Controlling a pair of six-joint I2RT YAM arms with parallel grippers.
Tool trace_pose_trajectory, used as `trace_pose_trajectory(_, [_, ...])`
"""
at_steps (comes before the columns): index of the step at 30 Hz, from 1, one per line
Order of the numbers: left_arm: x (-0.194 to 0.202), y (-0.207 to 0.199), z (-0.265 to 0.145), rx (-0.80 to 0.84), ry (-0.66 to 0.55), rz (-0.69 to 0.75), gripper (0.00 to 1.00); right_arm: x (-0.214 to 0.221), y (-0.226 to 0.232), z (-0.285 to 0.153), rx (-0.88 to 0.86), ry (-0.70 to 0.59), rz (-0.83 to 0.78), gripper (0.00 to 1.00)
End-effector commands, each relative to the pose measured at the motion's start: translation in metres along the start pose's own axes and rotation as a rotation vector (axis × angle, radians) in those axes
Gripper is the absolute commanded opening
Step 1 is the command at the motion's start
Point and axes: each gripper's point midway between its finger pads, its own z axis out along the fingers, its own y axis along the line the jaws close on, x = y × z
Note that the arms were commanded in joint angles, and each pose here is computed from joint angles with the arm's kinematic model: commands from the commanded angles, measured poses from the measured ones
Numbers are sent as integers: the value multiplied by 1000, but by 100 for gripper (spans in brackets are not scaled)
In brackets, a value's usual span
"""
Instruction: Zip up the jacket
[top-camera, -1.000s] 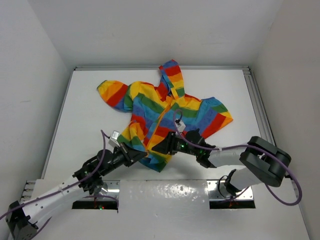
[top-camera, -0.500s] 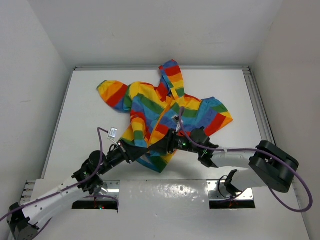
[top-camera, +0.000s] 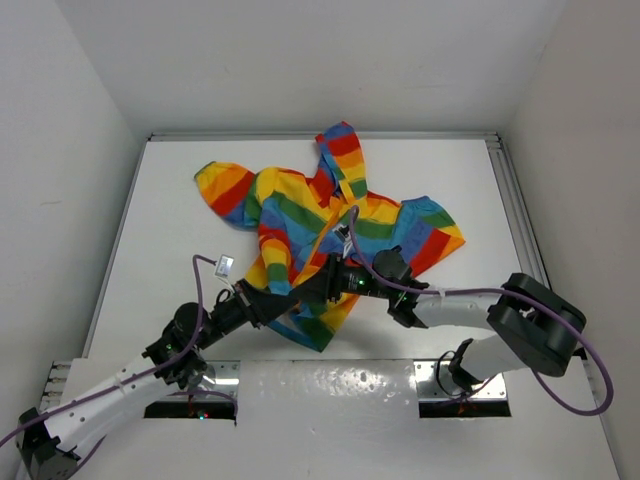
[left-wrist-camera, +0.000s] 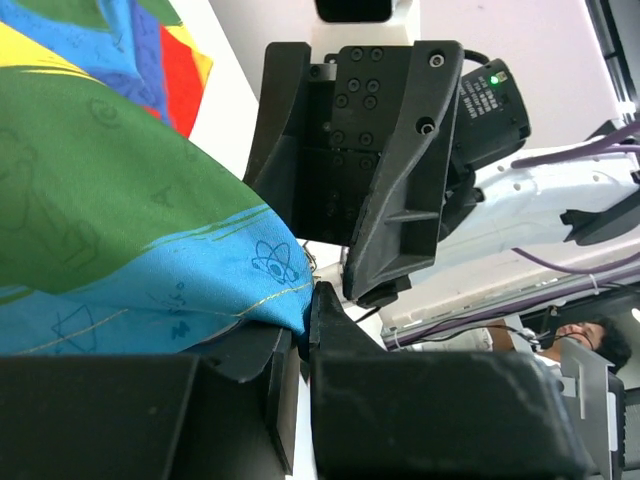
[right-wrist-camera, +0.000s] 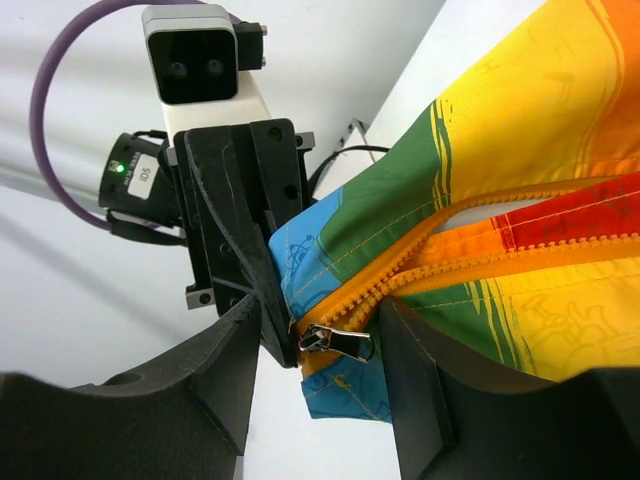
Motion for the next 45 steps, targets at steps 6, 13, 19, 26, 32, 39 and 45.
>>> trace_pose_trajectory(6, [61,101,-20,-175,111,-24,0,-8,22,-9,-80,-54,2,48])
trace_pose_trajectory(13, [63,105,-21,-194,123,-22,0,-9,14,-14,-22,-62,-34,46])
trace_pose_trajectory(19, [65,109,-23,-209,131,-19,0,-9,14,-13,-20,-57,-34,45])
trace_pose_trajectory(26, [66,112,-23,-221,131,-17,0,-12,5,-14,40,-70,-62,44])
trace_pose_trajectory(32, [67,115,-25,-233,138,-15,0,-12,-5,-19,104,-71,-93,44])
trace_pose_trajectory(39, [69,117,-25,-242,143,-13,0,-13,3,-16,67,-69,-93,44])
trace_pose_trajectory(45, [68,117,-26,-244,141,-11,0,-13,11,-15,31,-65,-79,42])
